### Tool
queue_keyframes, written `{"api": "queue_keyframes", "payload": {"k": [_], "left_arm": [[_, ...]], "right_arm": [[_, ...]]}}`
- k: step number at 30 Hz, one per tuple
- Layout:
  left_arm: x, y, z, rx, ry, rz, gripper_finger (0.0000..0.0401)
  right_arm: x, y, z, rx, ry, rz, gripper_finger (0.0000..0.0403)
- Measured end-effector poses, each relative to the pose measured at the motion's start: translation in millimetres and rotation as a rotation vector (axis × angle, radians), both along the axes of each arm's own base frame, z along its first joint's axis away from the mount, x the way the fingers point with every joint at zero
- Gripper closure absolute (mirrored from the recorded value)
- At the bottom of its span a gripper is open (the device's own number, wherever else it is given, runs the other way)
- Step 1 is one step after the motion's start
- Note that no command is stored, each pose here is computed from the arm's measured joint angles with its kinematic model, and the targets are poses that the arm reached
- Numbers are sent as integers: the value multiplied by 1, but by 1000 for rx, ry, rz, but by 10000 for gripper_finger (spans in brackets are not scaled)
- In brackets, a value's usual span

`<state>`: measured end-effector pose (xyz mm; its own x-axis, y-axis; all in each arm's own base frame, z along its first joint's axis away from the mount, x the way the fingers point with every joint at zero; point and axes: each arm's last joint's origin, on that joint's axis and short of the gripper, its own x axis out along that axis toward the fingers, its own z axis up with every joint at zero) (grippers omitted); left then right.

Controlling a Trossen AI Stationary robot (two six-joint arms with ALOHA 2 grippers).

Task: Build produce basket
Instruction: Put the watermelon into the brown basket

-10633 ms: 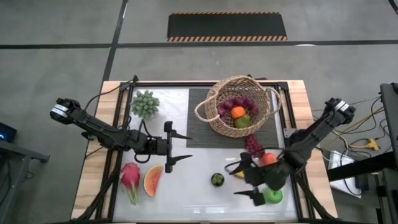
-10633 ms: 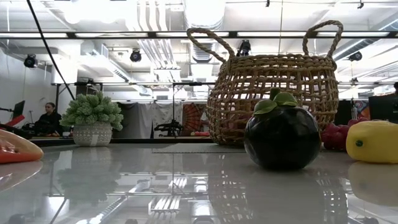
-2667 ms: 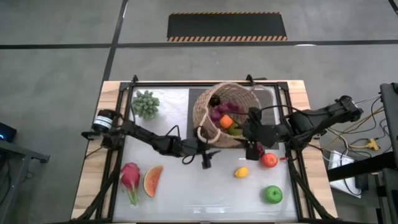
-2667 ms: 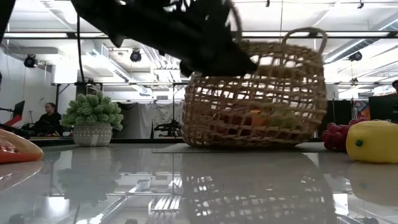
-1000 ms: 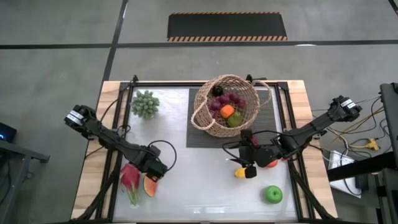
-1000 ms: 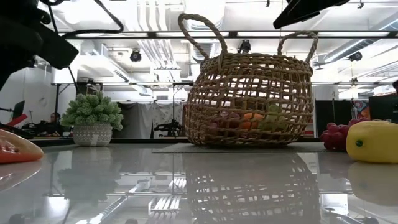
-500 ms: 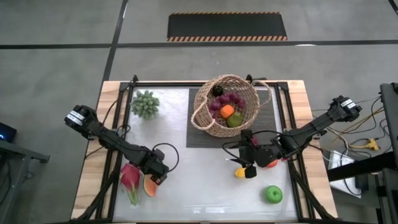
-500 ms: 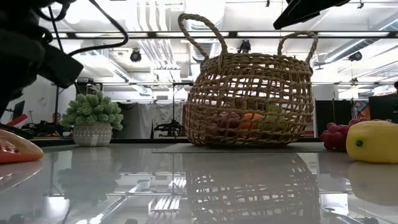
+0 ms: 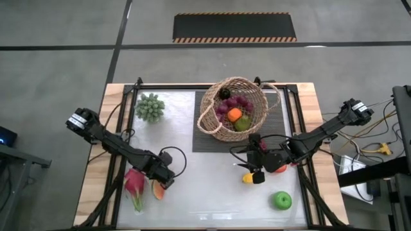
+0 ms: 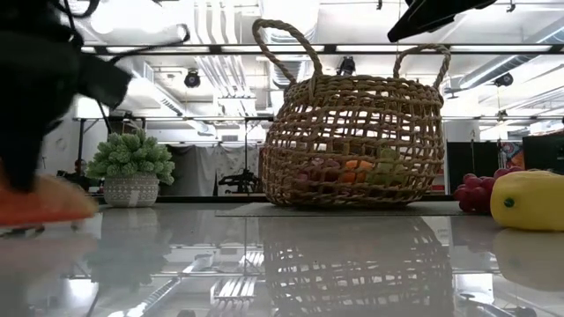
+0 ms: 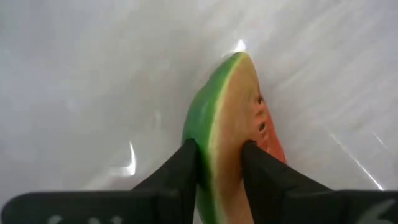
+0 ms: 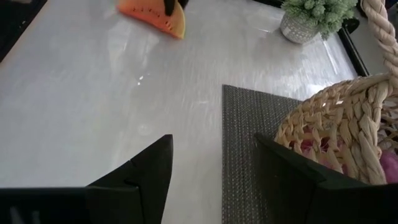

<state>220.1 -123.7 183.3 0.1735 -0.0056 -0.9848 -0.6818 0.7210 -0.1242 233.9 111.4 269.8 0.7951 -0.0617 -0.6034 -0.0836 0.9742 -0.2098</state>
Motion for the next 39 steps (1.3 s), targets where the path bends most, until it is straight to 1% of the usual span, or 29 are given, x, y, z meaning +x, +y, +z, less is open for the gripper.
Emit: {"api": "queue_keyframes", "payload": {"k": [2,5,9,12,16,18,21,24,27,29,31,34,39], "left_arm": [[6,0,8,71,-68,-29,322],[17,-1,25,216,-196,-99,323],[36,-7,55,421,-416,-269,325],[50,-13,73,572,-563,-416,325],[64,-20,86,735,-720,-591,325],[69,-21,89,812,-789,-645,325],[74,-22,96,907,-918,-663,325],[76,-22,100,984,-993,-671,326],[75,-21,99,1034,-1036,-661,326],[74,-19,97,1066,-1037,-625,326],[74,-16,98,1091,-1014,-583,326],[75,-12,98,1122,-976,-531,326],[77,-8,99,1125,-979,-499,326]], "right_arm": [[0,0,-1,11,2,-10,197],[0,0,-1,41,1,-33,197],[0,0,-1,73,-9,-53,197],[3,2,3,98,-53,-51,197],[6,4,8,140,-112,-40,197],[9,6,12,173,-147,-24,197],[17,10,13,184,-207,-10,194],[25,14,8,171,-233,-10,187],[29,13,6,121,-269,-96,186],[31,13,4,91,-279,-123,188],[34,14,2,78,-282,-116,188],[37,16,4,89,-312,-109,179],[47,9,8,110,-371,-149,150]]}}
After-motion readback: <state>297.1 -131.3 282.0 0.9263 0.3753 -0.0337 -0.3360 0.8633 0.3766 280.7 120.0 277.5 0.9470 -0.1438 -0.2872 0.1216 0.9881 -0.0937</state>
